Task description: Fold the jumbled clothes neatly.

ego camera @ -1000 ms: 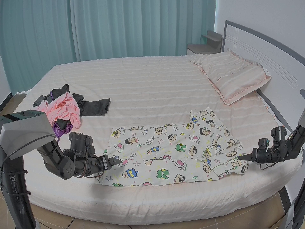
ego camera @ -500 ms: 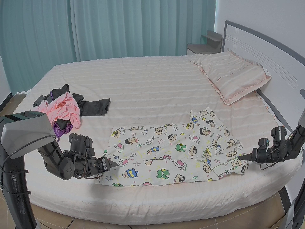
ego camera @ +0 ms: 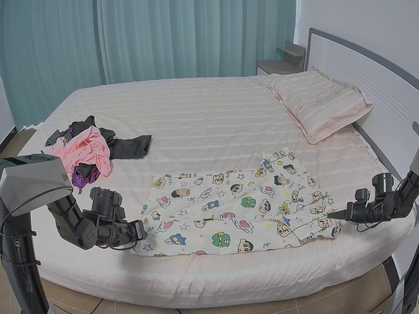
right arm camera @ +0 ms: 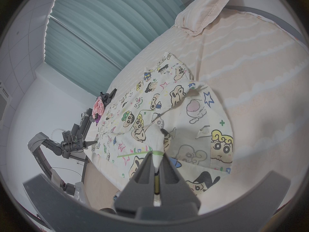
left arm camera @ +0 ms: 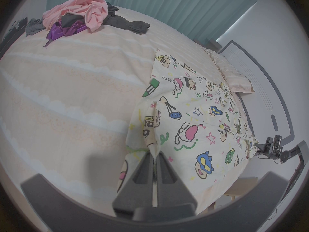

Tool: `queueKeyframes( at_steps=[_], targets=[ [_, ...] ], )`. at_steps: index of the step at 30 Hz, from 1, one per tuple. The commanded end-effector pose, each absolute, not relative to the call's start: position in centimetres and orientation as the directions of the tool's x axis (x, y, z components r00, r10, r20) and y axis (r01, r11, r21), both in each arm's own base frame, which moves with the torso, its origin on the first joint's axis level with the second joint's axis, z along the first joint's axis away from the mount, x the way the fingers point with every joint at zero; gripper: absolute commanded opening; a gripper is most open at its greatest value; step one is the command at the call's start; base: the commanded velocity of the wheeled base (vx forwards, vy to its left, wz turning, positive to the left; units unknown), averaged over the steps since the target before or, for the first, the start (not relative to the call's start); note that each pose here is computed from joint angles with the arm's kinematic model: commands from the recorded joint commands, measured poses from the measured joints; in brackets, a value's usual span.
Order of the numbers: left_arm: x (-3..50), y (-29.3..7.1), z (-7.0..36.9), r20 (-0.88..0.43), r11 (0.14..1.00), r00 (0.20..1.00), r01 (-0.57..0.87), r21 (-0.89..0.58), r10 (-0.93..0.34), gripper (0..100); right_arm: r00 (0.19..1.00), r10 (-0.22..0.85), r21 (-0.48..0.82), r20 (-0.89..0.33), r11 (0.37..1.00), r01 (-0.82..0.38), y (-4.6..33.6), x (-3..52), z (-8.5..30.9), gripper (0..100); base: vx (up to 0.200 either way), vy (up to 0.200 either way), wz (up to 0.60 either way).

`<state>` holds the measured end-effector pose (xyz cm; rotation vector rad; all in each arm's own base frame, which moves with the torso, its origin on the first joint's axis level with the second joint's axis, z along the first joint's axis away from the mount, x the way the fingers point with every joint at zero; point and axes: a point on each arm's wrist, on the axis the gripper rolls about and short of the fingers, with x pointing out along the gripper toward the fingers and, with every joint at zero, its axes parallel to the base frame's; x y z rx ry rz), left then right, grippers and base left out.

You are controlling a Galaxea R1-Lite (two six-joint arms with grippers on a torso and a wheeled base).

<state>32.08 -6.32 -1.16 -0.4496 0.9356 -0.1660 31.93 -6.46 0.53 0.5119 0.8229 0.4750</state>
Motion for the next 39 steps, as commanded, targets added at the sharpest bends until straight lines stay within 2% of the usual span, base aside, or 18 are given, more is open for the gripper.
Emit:
queueKeyframes(
  at_steps=[1, 13, 22, 23, 33, 39],
  targets=[
    [31.3, -6.1, -0.6, -0.739, 0.897, 0.589, -0.053, -0.439, -0.326, 0, 0.595, 0.579, 0.592, -0.558, 0.78, -0.203, -6.5, 32.0, 0.6, 0, 0.0, 0.0, 0.0],
    [29.2, -5.8, 1.4, -0.726, 0.894, 0.606, -0.054, -0.445, -0.325, 0, 0.61, 0.576, 0.582, -0.544, 0.783, -0.219, -6.6, 32.3, 0.6, 0, 0.0, 0.0, 0.0],
    [29.4, -5.7, -0.3, -0.759, 0.885, 0.571, -0.114, -0.452, -0.314, 0, 0.625, 0.569, 0.568, -0.534, 0.789, -0.233, -6.6, 32.8, -0.1, 0, 0.0, 0.0, 0.0],
    [29.5, -5.7, -0.4, -0.76, 0.882, 0.57, -0.121, -0.455, -0.313, 100, 0.625, 0.568, 0.568, -0.536, 0.79, -0.231, -6.6, 32.8, -0.3, 0, 0.0, 0.0, 0.0],
    [29.8, -5.5, -0.7, -0.762, 0.876, 0.568, -0.141, -0.462, -0.311, 100, 0.628, 0.564, 0.574, -0.536, 0.789, -0.219, -6.6, 32.7, -0.1, 0, 0.0, 0.0, 0.0],
    [30.3, -4.9, 1.3, -0.697, 0.826, 0.644, -0.175, -0.535, -0.315, 100, 0.663, 0.538, 0.573, -0.521, 0.796, -0.196, -7.7, 32.8, 0.7, 0, 0.0, 0.0, 0.0]
  ],
)
